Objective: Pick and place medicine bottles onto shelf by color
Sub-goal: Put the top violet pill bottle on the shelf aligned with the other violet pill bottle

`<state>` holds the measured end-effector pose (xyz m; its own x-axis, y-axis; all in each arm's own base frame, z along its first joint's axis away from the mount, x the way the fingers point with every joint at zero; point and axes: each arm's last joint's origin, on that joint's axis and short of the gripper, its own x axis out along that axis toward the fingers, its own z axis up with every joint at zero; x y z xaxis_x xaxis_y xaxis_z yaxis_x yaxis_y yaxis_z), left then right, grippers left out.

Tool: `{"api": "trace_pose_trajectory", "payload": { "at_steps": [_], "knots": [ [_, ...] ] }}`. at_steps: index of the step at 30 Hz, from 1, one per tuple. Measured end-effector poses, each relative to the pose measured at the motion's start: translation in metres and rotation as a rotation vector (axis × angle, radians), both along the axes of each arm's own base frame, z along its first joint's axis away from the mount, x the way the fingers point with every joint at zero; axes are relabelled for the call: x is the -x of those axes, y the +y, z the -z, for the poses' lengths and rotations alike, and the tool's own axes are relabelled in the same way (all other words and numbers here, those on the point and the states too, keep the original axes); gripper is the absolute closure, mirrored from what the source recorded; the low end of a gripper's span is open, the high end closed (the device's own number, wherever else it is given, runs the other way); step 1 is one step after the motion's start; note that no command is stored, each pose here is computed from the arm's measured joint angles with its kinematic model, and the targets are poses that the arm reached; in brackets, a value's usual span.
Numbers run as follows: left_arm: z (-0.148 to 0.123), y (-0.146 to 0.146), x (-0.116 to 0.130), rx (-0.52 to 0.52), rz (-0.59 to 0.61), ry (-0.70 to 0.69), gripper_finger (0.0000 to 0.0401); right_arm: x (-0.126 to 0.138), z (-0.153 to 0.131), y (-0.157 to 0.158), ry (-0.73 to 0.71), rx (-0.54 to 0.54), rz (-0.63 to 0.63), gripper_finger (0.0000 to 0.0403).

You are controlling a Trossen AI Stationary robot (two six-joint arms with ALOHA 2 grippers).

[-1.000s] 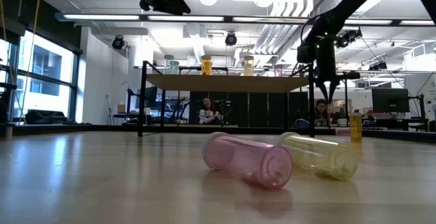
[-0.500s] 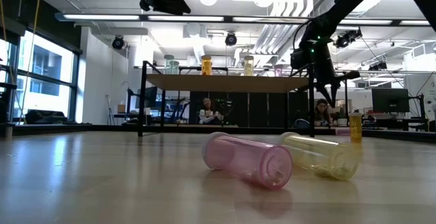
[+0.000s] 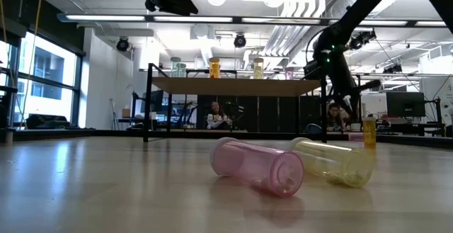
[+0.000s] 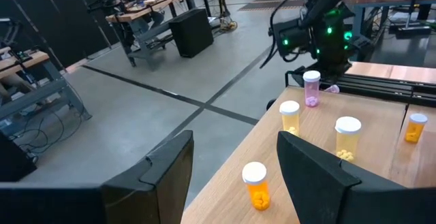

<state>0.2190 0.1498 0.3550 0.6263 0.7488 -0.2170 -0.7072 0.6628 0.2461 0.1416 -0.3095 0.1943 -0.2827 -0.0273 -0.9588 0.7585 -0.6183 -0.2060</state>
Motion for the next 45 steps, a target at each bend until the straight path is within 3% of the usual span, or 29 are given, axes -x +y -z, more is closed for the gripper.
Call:
{"api": "trace_pose_trajectory", "payload": {
  "at_steps": [17, 32, 45],
  "knots": [
    [0.0, 0.0, 0.0, 0.0, 0.0, 0.001, 0.0201, 0.008, 0.013, -0.009, 0.046, 0.14, 0.088, 0.0403],
    [0.002, 0.0, 0.0, 0.01, 0.0, 0.016, 0.0201, 0.014, 0.031, -0.018, 0.069, 0.14, 0.11, 0.0403],
    [0.005, 0.0, 0.001, 0.028, -0.001, 0.045, 0.0201, 0.011, 0.054, -0.018, 0.07, 0.022, 0.028, 0.0403]
  ]
}}
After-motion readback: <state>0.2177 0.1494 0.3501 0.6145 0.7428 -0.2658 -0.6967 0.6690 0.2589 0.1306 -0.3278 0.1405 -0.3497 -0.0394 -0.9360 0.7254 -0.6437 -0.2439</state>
